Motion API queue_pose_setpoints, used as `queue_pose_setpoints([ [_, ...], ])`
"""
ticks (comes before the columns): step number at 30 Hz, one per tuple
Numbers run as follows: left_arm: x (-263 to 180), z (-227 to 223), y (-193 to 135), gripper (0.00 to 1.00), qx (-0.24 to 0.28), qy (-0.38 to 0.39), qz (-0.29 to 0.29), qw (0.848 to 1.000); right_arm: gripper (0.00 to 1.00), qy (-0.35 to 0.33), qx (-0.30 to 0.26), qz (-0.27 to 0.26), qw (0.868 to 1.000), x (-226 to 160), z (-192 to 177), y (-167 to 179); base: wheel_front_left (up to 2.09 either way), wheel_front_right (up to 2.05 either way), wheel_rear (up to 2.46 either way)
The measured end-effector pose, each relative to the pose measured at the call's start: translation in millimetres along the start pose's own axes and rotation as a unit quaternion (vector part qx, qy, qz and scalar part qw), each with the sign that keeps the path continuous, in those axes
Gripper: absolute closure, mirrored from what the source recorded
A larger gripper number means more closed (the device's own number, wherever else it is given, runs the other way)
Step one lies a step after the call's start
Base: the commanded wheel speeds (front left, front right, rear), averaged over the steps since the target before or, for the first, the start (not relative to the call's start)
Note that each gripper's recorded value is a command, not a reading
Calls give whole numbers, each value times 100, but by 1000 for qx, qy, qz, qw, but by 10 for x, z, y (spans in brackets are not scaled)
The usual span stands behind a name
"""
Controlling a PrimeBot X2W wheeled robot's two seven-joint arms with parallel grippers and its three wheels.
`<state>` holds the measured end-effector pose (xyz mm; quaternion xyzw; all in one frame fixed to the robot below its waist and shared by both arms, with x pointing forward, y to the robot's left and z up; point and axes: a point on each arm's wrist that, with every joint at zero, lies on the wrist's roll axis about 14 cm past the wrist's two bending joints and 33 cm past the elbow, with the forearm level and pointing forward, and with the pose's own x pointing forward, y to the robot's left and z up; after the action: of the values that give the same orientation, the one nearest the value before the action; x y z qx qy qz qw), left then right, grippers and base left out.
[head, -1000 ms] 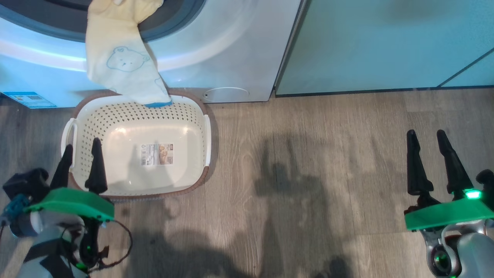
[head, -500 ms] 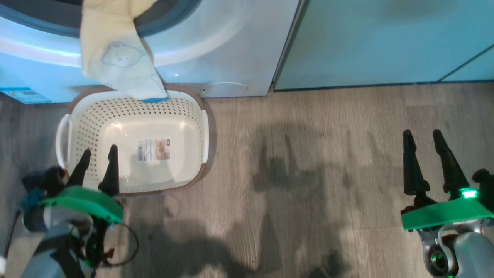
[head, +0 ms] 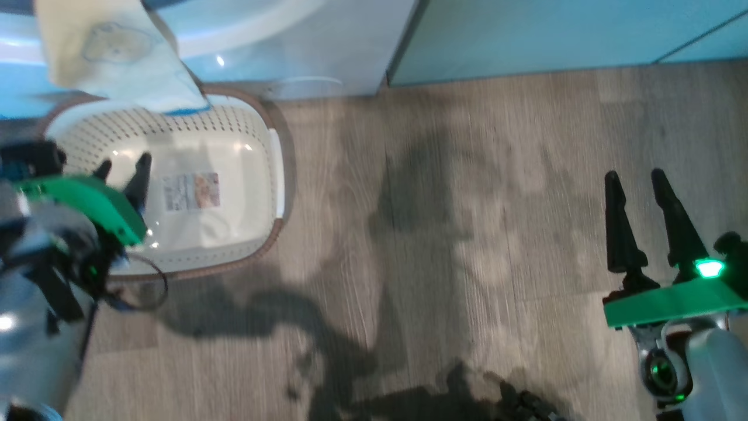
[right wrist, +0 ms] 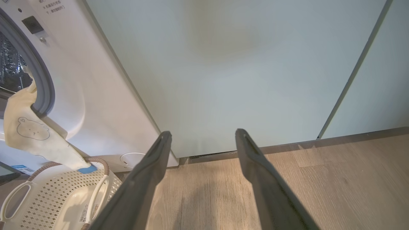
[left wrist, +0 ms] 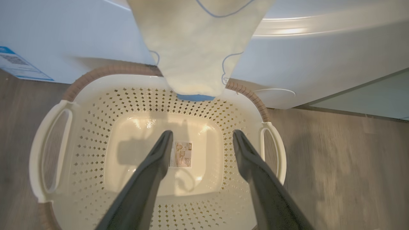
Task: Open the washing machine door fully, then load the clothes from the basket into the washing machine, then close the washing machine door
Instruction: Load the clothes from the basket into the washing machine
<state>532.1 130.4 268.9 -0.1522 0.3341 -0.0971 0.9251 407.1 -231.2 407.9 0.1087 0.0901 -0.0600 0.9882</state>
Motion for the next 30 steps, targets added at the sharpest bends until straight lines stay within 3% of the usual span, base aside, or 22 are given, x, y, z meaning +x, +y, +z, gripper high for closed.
queue_pose_setpoints([
  [8,471,226,39,0,14,15,-17,1000,0,21,-12,-7,1000,146,-172,-75,0,0,0],
  [19,968,197,136,0,26,17,-16,999,0,50,-24,-6,998,352,-439,-117,0,0,0],
  [30,1084,205,65,0,55,-1,-36,998,0,67,-27,-4,997,384,-581,-117,0,0,0],
])
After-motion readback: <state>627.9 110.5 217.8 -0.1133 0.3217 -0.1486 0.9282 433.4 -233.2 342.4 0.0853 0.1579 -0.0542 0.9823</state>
